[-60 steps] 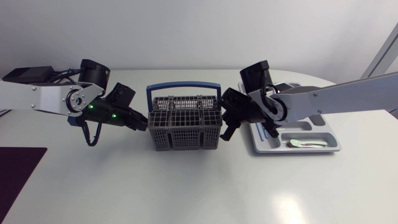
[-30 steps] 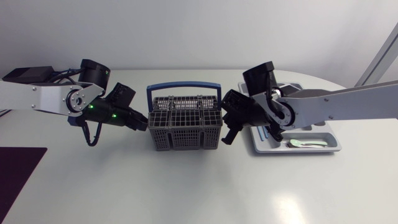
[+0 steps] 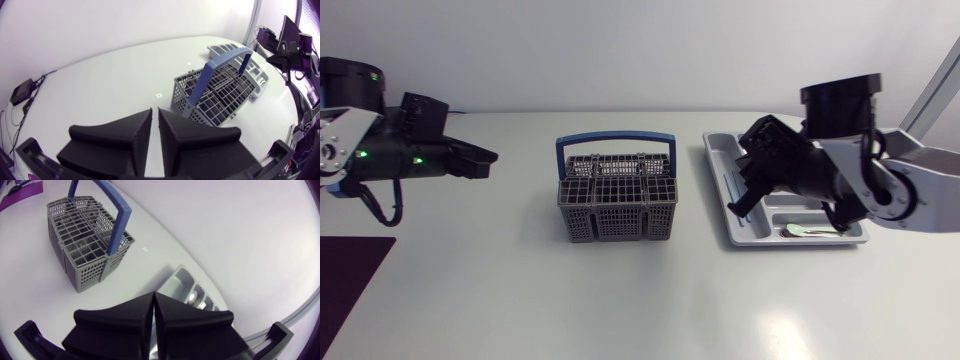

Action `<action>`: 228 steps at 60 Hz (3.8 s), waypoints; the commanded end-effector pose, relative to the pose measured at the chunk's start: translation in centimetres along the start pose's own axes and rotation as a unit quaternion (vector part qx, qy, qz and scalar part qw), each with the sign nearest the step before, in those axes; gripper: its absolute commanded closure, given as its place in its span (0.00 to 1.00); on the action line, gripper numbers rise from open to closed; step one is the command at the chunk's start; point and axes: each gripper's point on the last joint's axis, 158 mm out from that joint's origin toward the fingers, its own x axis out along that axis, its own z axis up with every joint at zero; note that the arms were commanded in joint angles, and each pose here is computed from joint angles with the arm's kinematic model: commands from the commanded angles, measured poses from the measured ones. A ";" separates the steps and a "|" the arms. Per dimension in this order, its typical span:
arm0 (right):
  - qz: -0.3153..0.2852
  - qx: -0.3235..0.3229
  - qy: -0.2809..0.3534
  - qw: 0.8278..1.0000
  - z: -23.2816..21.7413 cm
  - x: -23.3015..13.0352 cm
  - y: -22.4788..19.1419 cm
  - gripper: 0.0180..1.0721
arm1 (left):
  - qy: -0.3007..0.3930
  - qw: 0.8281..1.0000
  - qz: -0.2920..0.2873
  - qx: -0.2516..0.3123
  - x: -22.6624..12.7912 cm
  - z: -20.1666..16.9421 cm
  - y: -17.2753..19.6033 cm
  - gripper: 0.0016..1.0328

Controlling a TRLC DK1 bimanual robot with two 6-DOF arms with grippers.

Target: Unload the cutlery basket into the drawer organizer.

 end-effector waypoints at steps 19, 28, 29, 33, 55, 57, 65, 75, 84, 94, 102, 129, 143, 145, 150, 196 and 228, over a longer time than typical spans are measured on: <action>-0.094 0.038 -0.015 0.995 -2.8 -8.0 -4.4 0.71 | -0.082 0.995 0.048 0.031 -8.3 0.6 -1.5 0.62; -0.117 0.051 -0.021 0.992 -3.6 -9.9 -5.0 0.49 | -0.099 0.993 0.062 0.036 -9.8 0.5 -1.8 0.40; -0.120 0.052 -0.022 0.991 -3.6 -10.1 -5.0 0.46 | -0.100 0.992 0.064 0.036 -9.9 0.5 -1.8 0.36; -0.127 0.054 -0.024 0.990 -3.9 -10.9 -5.1 0.44 | -0.106 0.991 0.071 0.039 -10.5 0.3 -1.8 0.23; -0.196 0.079 -0.045 0.976 -5.4 -14.8 -6.9 0.04 | -0.146 0.983 0.104 0.045 -13.6 0.0 -2.1 0.04; -0.206 0.082 -0.046 0.974 -5.7 -15.3 -7.1 0.04 | -0.155 0.981 0.109 0.046 -13.9 0.0 -2.1 0.04; -0.230 0.089 -0.056 0.967 -6.5 -16.5 -7.3 0.04 | -0.181 0.974 0.130 0.032 -15.3 -0.1 -1.8 0.04; -0.268 0.109 -0.104 0.952 -6.4 -18.9 -7.5 0.04 | -0.179 0.976 0.119 0.018 -14.7 -1.3 -2.4 0.04; -0.267 0.139 -0.114 0.947 -7.4 -18.6 -6.8 0.04 | -0.183 0.975 0.123 0.011 -14.3 -2.3 -2.5 0.04; -0.256 0.178 -0.131 0.941 -8.2 -17.8 -5.9 0.04 | -0.196 0.971 0.138 0.000 -13.9 -3.6 -2.5 0.04; -0.247 0.208 -0.144 0.936 -8.8 -17.1 -5.2 0.04 | -0.206 0.967 0.150 -0.009 -13.6 -4.6 -2.4 0.04; -0.210 0.308 -0.184 0.909 -11.0 -14.6 -2.9 0.04 | -0.249 0.950 0.185 -0.047 -12.4 -7.8 -2.0 0.04; -0.193 0.349 -0.199 0.895 -12.0 -13.6 -1.9 0.04 | -0.269 0.941 0.197 -0.065 -11.8 -9.1 -1.6 0.04; -0.193 0.349 -0.199 0.895 -12.0 -13.6 -1.9 0.04 | -0.269 0.941 0.197 -0.065 -11.8 -9.1 -1.6 0.04; -0.193 0.349 -0.199 0.895 -12.0 -13.6 -1.9 0.04 | -0.269 0.941 0.197 -0.065 -11.8 -9.1 -1.6 0.04; -0.193 0.349 -0.199 0.895 -12.0 -13.6 -1.9 0.04 | -0.269 0.941 0.197 -0.065 -11.8 -9.1 -1.6 0.04; -0.193 0.349 -0.199 0.895 -12.0 -13.6 -1.9 0.04 | -0.269 0.941 0.197 -0.065 -11.8 -9.1 -1.6 0.04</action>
